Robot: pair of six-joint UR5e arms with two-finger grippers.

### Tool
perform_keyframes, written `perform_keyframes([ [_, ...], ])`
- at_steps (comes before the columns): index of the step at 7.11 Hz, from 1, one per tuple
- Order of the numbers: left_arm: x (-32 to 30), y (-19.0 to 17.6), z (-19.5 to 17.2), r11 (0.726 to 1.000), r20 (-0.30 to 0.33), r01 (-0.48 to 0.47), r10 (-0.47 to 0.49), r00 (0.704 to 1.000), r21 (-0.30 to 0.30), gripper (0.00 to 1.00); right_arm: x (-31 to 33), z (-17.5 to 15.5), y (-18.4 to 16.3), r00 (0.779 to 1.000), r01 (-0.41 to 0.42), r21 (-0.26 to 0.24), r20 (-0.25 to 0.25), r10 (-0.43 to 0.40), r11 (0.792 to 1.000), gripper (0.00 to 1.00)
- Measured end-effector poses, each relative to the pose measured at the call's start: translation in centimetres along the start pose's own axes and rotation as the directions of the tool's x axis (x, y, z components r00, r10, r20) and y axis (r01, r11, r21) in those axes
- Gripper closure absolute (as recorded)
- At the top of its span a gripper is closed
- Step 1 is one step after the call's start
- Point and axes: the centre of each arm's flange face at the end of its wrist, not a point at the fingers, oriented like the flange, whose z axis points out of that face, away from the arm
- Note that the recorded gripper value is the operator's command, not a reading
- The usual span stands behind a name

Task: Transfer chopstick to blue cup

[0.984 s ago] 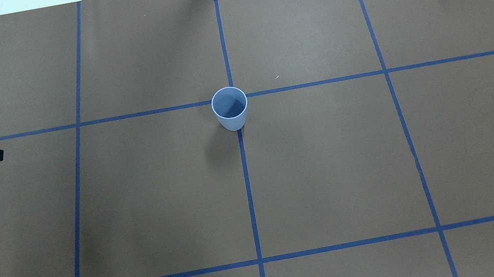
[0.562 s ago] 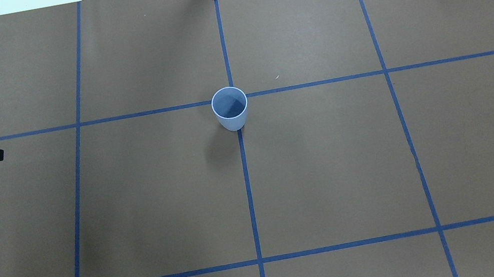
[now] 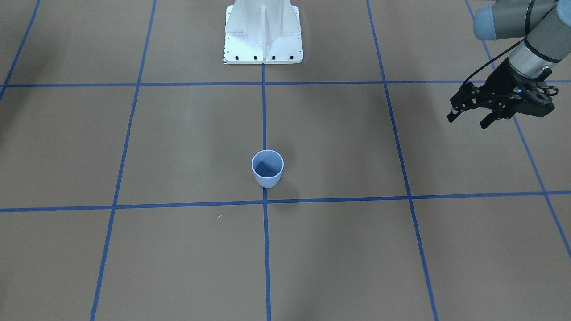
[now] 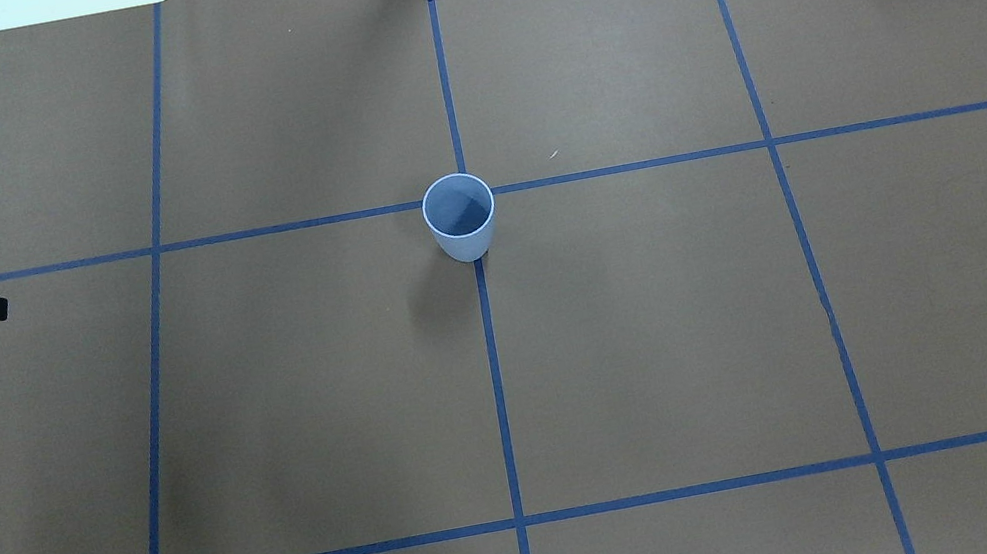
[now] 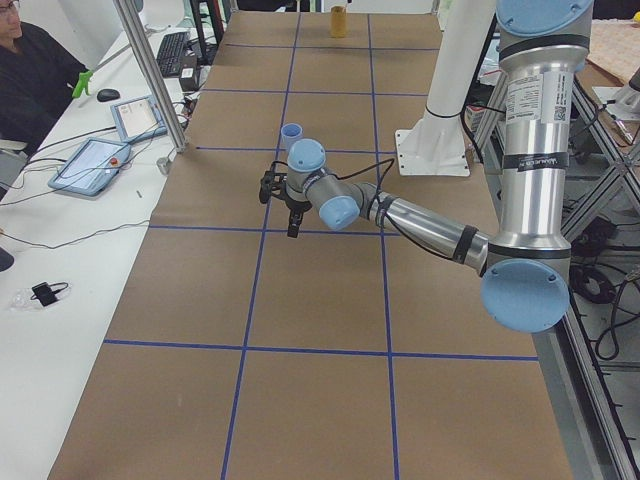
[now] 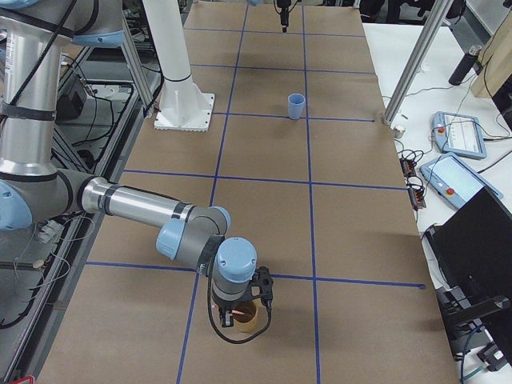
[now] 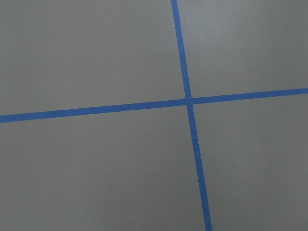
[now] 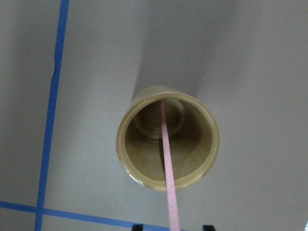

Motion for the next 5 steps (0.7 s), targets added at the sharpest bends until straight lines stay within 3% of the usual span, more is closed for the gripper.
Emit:
perform_keyframes([
  [5, -0.03, -0.03, 0.02, 1.0, 0.005, 0.007, -0.007, 1.0, 0.004, 0.02, -0.1, -0.26, 0.22, 1.0, -0.002, 0.008, 0.0, 0.002, 1.0, 0.87],
])
